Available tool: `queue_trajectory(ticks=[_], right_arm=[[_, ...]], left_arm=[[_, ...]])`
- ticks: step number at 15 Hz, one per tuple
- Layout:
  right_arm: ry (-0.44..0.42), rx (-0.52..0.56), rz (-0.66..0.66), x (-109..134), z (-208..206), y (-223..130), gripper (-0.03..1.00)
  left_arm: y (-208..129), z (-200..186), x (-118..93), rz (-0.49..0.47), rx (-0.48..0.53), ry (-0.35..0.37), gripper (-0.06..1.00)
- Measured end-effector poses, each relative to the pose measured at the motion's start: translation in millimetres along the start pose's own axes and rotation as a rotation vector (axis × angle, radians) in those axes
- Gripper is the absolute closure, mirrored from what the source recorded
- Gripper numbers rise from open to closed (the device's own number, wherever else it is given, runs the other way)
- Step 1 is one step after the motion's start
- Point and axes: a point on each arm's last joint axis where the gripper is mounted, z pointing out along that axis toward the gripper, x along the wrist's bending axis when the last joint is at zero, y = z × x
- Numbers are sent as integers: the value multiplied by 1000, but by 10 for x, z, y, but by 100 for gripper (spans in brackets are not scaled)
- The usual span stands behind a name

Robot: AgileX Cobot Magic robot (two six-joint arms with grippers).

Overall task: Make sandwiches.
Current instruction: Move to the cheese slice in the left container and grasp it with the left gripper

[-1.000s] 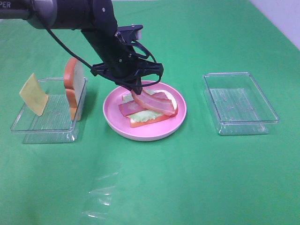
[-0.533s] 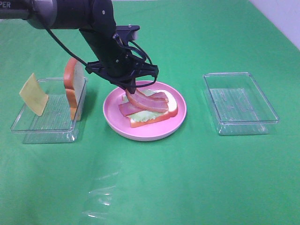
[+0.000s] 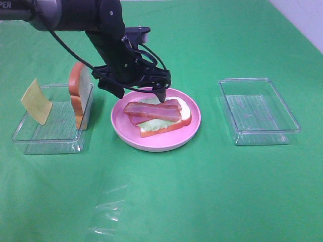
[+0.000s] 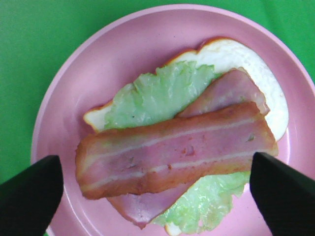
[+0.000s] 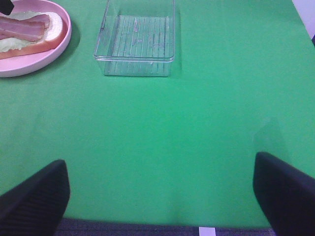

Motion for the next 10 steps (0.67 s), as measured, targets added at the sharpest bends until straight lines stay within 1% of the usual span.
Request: queue_trajectory(ticks=[2,6,8,10], right_arm=[[0,0,0,0,0,0,0],[0,0,0,0,0,0,0],[0,0,0,0,0,0,0],[0,0,0,0,0,0,0]], left_arm=[[15,-46,-9,1,-10,-3,-4],[102,-286,-56,8,-58,-16,-4],[196,-488,-95,26,-76,-12,-4],[314,-810,-140,57,-89,7,-4]])
